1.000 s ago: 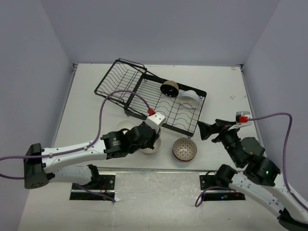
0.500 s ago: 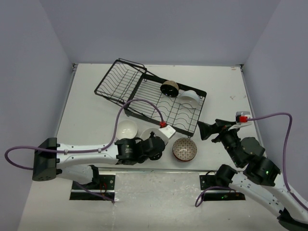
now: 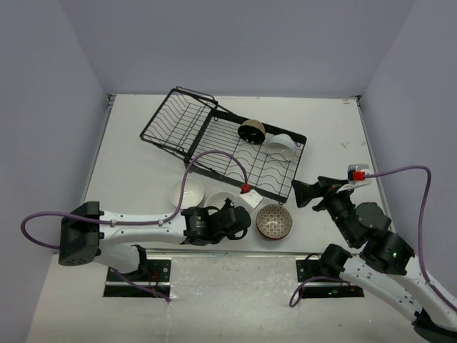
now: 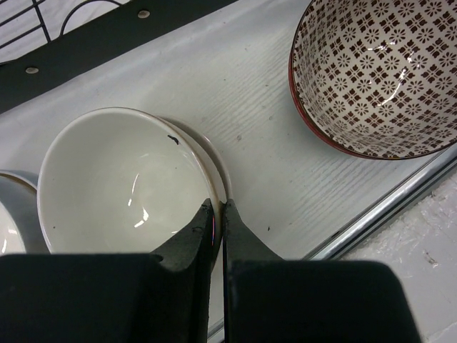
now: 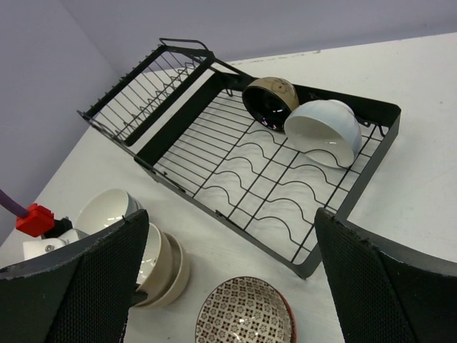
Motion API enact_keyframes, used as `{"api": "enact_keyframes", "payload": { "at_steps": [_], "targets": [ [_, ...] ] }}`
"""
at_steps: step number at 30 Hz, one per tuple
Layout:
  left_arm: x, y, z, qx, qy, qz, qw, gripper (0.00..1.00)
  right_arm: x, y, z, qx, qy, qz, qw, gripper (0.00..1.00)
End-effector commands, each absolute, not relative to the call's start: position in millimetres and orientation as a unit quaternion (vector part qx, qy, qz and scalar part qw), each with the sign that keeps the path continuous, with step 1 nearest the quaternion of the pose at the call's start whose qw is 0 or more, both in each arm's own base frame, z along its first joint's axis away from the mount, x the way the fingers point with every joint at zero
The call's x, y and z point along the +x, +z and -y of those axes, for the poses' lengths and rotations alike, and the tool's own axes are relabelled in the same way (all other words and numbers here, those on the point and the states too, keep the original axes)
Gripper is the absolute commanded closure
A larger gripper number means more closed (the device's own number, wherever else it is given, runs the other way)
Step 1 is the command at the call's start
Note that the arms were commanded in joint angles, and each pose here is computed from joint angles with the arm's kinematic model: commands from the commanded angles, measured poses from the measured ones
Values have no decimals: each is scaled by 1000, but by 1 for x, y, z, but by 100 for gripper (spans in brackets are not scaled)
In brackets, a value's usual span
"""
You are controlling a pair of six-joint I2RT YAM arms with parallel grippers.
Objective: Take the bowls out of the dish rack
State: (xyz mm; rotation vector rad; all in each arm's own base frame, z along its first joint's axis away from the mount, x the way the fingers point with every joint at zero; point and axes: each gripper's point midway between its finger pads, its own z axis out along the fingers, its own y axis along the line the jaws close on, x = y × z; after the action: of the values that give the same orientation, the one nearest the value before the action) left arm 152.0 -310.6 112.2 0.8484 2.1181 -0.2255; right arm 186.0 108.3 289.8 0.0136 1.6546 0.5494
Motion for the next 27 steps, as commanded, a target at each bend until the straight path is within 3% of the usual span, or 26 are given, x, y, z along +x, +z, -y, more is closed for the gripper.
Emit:
{"api": "enact_keyframes", "payload": {
  "at_steps": [1, 16, 27],
  "targets": [
    [159, 130, 322, 327, -98, -830, 441, 100, 188, 302, -111, 8, 249, -716, 652, 2],
    [144, 132, 348, 351, -110, -819, 440, 100, 189, 298, -115, 5, 250, -720, 647, 2],
    [154, 120, 335, 351, -43, -825, 440, 100, 189, 298, -115, 5, 251, -720, 647, 2]
  ]
}}
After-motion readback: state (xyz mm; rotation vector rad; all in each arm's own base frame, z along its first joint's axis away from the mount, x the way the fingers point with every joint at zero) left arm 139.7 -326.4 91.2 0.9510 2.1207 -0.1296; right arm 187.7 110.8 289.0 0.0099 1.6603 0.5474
